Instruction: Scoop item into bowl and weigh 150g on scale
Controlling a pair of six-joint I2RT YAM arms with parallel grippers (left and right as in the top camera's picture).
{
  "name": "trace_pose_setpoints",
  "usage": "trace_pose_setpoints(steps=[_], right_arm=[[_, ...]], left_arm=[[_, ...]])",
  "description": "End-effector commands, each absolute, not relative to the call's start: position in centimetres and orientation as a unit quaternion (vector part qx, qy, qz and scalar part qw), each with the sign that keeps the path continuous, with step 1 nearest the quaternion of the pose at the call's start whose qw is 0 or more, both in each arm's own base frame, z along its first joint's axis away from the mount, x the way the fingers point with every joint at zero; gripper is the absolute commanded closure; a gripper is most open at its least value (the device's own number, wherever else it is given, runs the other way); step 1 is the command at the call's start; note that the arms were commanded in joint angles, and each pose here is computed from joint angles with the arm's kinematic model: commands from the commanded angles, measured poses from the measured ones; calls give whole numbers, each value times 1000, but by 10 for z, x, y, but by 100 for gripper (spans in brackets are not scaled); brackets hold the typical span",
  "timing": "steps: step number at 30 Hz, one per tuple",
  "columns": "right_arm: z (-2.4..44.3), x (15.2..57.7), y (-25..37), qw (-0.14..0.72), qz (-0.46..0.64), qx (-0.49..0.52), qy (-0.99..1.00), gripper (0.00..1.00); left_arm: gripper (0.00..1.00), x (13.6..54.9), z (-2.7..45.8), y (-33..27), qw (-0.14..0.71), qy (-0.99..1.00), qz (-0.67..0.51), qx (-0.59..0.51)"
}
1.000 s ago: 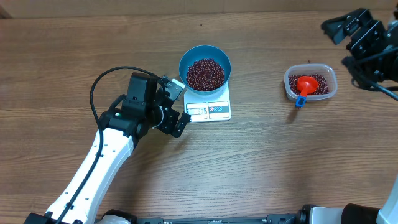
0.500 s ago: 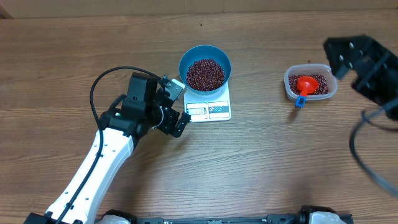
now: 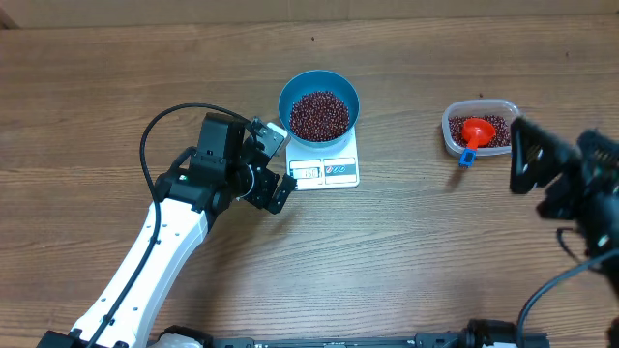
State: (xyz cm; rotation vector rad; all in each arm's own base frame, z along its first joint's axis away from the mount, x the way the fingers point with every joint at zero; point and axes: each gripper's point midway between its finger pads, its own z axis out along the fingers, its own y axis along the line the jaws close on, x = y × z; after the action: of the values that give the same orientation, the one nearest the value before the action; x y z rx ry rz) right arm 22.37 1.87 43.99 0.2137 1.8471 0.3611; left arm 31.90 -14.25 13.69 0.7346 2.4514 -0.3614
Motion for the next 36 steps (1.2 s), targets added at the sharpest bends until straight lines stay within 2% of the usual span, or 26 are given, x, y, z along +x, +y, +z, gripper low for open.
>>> trace_pose_setpoints(steps=[1,10,23,36], right_arm=[[427,205,9,624,124,98,765,0],[387,194,7,687,59,26,724,0],[321,210,-1,750,40,42,659,0],[285,220,4,781,51,34,621,0]], left_arm=[[0,319,134,-143,271,914,-137,269],[0,319,134,-143,270,914,-137,269],[1,319,134,-143,270,914,-137,269],[0,319,134,-143,270,914,-137,269]])
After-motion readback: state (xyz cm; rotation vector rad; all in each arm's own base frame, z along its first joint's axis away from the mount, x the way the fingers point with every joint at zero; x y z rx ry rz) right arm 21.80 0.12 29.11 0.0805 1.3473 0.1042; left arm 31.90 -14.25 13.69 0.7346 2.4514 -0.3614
